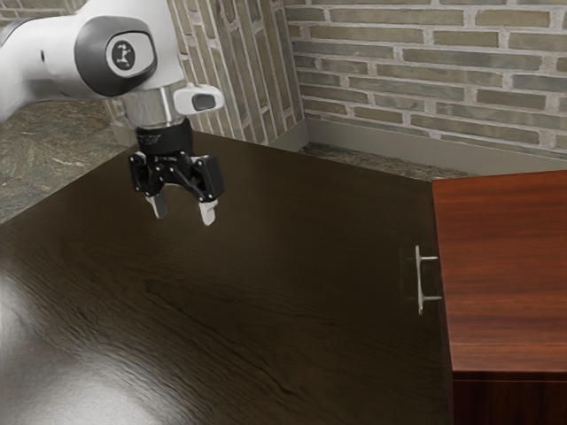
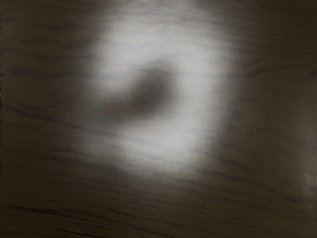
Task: Pull the drawer handle with one arm to open the drawer
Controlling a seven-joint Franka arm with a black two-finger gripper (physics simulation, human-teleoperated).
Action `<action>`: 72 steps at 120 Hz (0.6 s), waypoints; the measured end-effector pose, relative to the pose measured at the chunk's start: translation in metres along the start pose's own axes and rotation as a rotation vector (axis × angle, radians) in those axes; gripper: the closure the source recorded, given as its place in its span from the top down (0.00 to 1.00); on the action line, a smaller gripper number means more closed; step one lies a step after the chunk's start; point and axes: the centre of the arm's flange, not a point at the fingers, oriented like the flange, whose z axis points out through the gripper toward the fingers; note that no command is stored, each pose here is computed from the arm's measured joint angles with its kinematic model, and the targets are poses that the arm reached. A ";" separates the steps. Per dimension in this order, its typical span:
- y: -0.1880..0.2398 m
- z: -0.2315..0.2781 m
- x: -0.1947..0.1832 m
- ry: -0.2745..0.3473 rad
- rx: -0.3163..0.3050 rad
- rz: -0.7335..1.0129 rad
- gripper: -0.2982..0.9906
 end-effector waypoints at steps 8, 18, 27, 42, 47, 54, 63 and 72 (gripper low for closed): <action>0.000 -0.003 0.003 0.027 0.000 0.009 0.77; -0.007 -0.005 0.005 0.052 -0.011 0.008 0.77; -0.009 -0.007 0.007 0.067 -0.017 0.012 0.77; -0.009 -0.062 -0.022 0.187 -0.031 0.032 0.77; 0.004 -0.103 -0.050 0.271 -0.037 0.058 0.77; 0.041 -0.127 -0.071 0.323 -0.050 0.112 0.77; 0.114 -0.128 -0.079 0.354 -0.070 0.212 0.77; 0.181 -0.117 -0.085 0.356 -0.090 0.294 0.77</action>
